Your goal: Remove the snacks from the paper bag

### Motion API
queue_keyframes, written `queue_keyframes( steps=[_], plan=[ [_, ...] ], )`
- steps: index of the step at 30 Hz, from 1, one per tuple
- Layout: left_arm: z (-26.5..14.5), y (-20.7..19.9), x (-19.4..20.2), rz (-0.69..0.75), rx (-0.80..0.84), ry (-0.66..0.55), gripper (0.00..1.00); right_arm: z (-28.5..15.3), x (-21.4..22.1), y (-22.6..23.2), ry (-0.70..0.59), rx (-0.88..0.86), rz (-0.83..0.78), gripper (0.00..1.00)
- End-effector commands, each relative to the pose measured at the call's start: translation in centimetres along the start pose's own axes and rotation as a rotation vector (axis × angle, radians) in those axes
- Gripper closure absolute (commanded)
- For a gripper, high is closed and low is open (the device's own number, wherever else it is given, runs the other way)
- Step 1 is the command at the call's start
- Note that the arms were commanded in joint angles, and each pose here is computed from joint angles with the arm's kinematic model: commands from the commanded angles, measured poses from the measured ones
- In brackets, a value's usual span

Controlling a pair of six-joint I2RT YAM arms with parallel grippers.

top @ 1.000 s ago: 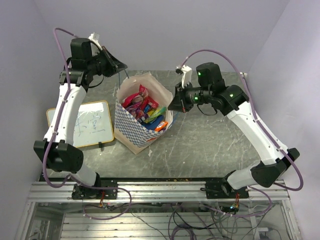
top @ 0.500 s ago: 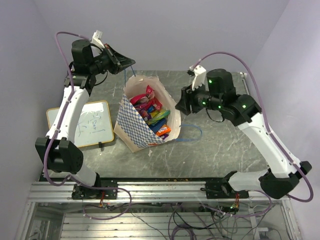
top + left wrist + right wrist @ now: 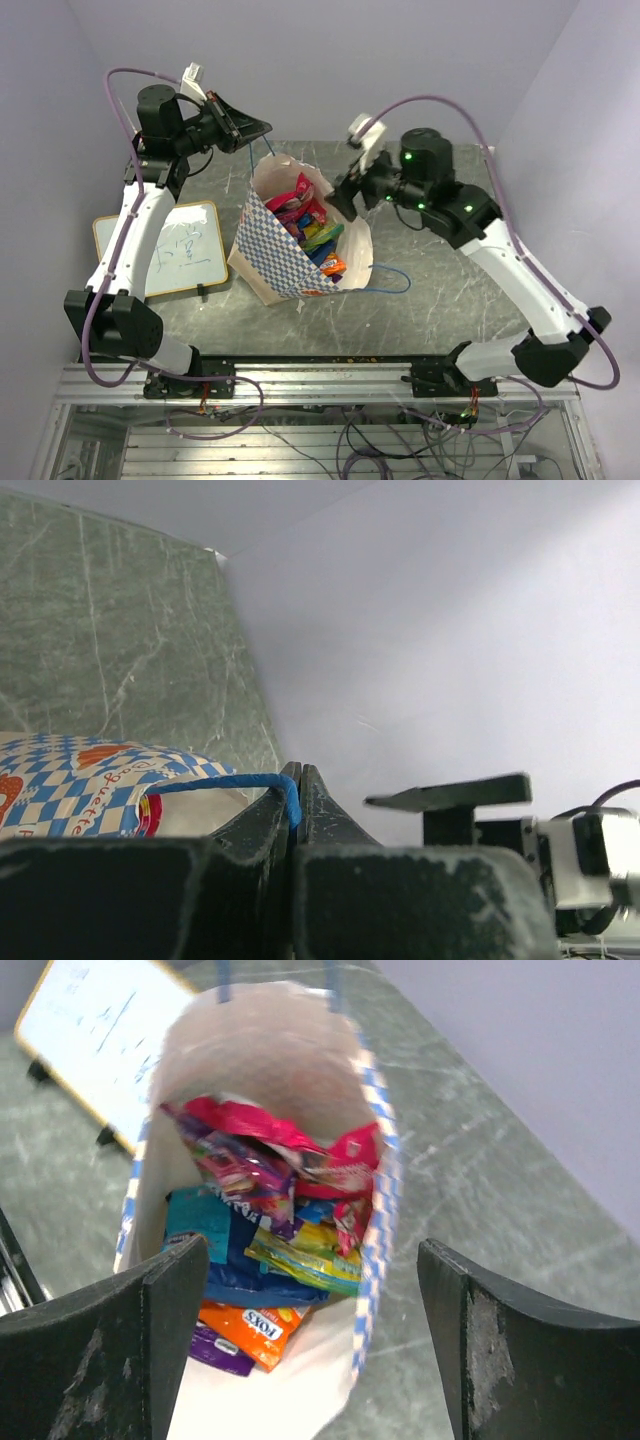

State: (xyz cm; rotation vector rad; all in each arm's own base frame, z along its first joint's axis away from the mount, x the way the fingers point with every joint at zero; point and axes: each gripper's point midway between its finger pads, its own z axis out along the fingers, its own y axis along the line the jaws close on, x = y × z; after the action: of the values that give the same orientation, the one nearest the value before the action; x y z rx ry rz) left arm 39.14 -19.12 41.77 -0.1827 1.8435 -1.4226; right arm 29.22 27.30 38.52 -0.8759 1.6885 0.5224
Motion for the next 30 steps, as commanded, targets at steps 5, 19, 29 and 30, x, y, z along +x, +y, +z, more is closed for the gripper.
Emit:
queue_keyframes(
  steps=[5, 19, 29, 30],
  plan=[
    [-2.0, -6.6, -0.5, 0.087, 0.174, -0.026, 0.93, 3.7, 2.5, 6.4, -0.02, -0.295, -0.643, 0.24],
    [-2.3, -6.0, 2.1, -0.03, 0.134, 0.049, 0.93, 9.2, 4.2, 6.1, -0.069, -0.414, -0.793, 0.34],
    [-1.6, -7.8, 3.0, -0.029, 0.16, 0.085, 0.93, 12.7, 4.7, 5.0, -0.083, -0.385, -0.787, 0.39],
    [-1.5, -8.0, 3.2, -0.026, 0.165, 0.091, 0.93, 13.0, 4.9, 4.9, -0.082, -0.382, -0.784, 0.4]
  ],
)
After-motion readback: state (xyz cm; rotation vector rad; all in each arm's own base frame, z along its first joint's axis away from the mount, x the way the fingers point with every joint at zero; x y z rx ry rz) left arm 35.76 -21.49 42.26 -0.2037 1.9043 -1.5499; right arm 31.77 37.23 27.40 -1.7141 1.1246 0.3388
